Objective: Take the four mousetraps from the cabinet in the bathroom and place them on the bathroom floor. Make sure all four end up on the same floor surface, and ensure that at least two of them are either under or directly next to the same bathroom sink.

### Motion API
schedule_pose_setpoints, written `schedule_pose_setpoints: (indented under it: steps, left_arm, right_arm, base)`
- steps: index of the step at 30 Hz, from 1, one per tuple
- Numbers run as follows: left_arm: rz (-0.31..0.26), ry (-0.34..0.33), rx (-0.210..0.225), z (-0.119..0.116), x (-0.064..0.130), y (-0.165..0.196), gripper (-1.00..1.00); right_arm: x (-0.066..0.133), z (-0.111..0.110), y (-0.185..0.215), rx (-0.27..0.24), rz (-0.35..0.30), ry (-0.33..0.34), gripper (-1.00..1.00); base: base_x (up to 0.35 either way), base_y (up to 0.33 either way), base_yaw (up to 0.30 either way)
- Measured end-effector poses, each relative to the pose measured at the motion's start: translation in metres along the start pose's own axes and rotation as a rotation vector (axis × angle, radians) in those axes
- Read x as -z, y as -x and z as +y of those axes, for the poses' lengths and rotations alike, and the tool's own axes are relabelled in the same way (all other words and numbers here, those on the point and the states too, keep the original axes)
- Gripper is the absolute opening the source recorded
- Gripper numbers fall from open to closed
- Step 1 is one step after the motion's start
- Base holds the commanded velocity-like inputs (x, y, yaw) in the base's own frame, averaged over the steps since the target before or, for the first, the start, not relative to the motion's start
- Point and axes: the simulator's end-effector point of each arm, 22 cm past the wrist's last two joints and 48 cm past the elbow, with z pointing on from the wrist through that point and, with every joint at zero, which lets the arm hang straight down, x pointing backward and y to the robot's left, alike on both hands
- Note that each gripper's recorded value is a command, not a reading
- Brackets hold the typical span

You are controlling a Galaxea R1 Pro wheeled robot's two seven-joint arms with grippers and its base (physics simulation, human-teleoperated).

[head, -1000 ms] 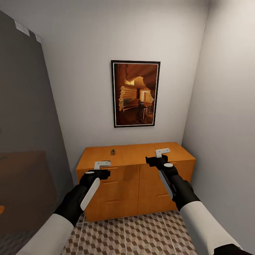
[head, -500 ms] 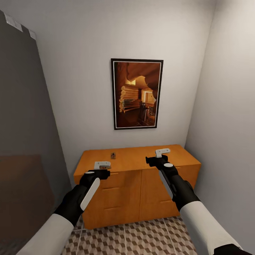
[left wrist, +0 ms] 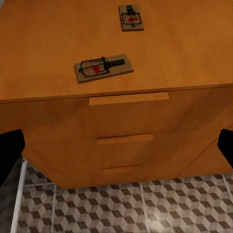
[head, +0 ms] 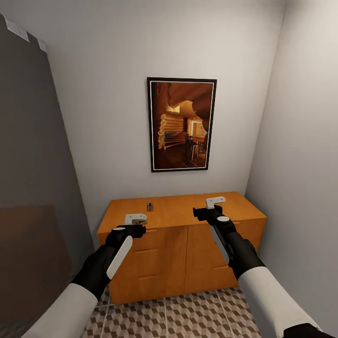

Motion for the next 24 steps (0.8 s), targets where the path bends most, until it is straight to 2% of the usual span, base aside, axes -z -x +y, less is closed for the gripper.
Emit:
schedule_pose_setpoints:
  steps: [24]
  left_arm:
    - [0.0, 0.002, 0.0, 0.0012, -0.0001, 0.0001, 1.0]
  right_arm:
    - [-0.0008, -0.0002, -0.0036, 0.004, 0.006, -0.001, 1.0]
  base:
    - [0.003, 0.0, 0.0]
